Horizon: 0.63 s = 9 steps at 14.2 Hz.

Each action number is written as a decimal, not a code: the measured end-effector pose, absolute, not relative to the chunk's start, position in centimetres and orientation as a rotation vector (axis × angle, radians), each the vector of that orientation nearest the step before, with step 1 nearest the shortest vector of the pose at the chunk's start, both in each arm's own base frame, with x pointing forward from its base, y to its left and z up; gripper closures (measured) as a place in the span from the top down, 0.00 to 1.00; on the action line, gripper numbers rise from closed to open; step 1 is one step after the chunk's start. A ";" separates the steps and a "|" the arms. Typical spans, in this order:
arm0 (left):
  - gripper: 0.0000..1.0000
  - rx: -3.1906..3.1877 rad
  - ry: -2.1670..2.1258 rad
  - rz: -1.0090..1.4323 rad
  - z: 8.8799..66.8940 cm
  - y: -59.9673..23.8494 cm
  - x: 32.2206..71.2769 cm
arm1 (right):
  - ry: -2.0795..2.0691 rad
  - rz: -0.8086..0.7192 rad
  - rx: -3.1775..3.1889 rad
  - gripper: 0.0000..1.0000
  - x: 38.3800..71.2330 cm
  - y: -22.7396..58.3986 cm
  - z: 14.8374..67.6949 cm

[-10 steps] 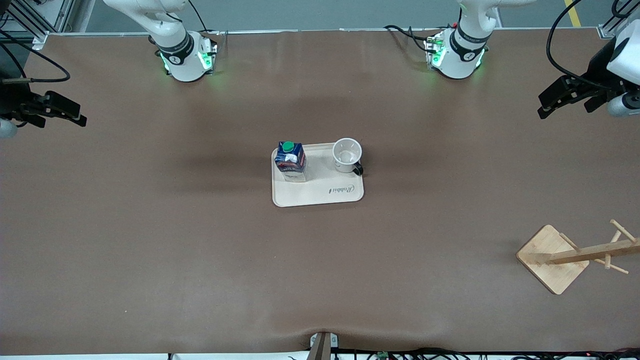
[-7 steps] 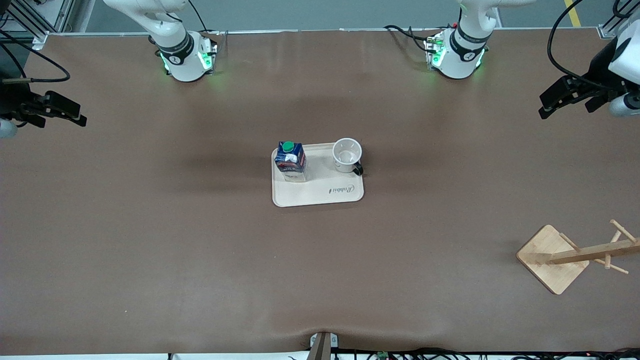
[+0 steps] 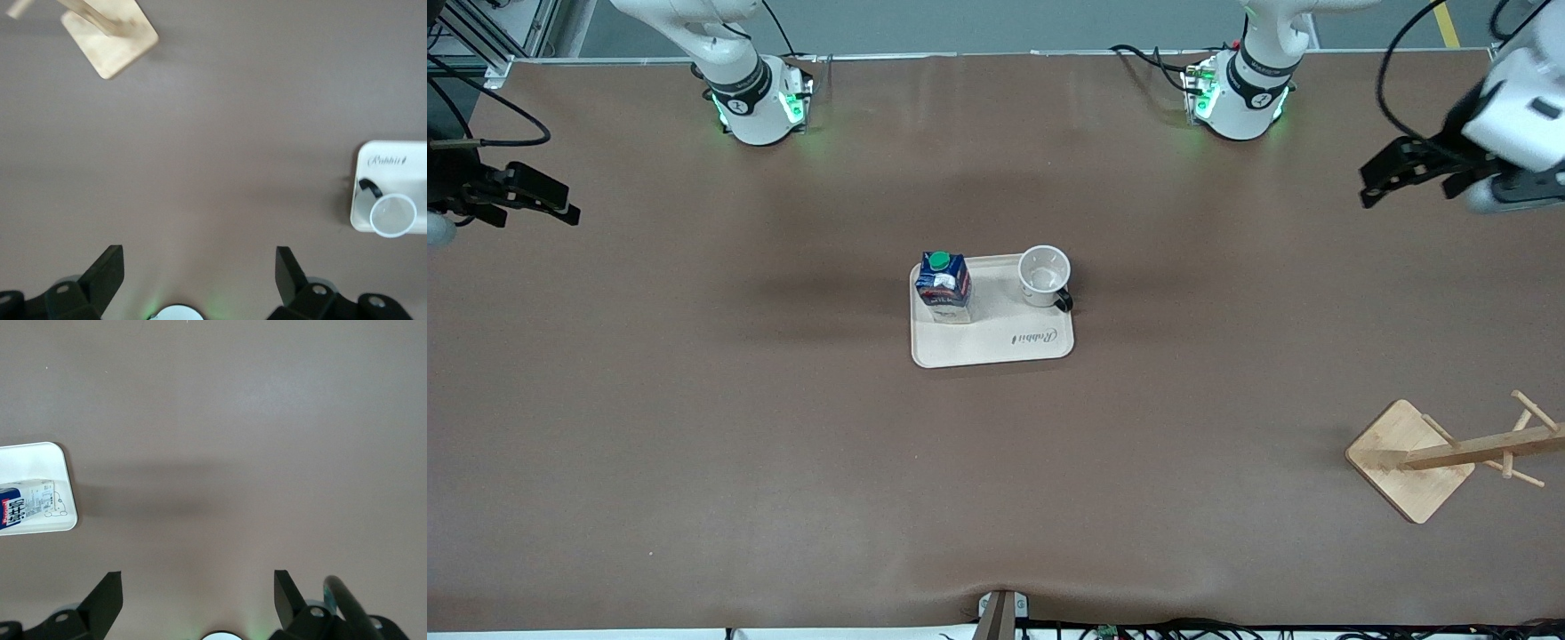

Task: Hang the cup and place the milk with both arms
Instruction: 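Move the left gripper toward the white mug on the tray, then grasp the white mug rim with the left gripper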

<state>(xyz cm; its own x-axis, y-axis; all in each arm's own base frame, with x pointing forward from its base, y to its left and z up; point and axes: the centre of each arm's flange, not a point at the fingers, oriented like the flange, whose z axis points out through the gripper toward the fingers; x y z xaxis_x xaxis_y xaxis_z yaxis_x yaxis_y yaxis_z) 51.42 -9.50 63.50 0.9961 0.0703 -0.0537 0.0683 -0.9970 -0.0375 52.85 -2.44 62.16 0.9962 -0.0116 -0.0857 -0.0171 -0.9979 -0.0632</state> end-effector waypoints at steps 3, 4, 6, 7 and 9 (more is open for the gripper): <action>1.00 -3.080 -0.082 0.130 59.1 -16.4 50.6 | 0.029 0.138 -3.074 1.00 53.1 -2.7 61.8; 1.00 -3.074 -0.093 0.125 57.5 -18.9 50.0 | 0.032 0.140 -3.073 1.00 53.2 -2.8 61.7; 1.00 -3.074 -0.144 0.081 54.2 -23.6 48.7 | 0.033 0.136 -3.074 1.00 53.5 -2.9 61.6; 1.00 -3.078 -0.182 0.054 52.5 -25.5 48.0 | 0.033 0.137 -3.074 1.00 53.6 -2.9 61.6; 1.00 -3.083 -0.293 0.020 49.2 -28.8 46.5 | 0.037 0.149 -3.072 1.00 53.9 -3.0 61.2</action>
<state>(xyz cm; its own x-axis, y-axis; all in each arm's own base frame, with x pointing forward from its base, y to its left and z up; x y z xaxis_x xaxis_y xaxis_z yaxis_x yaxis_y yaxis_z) 46.49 -28.79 49.24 0.9820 0.1886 -0.0087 0.1880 -0.9811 -0.0454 53.86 -2.99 61.15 0.9950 -0.0207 -0.0972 -0.0270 -0.9976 -0.0641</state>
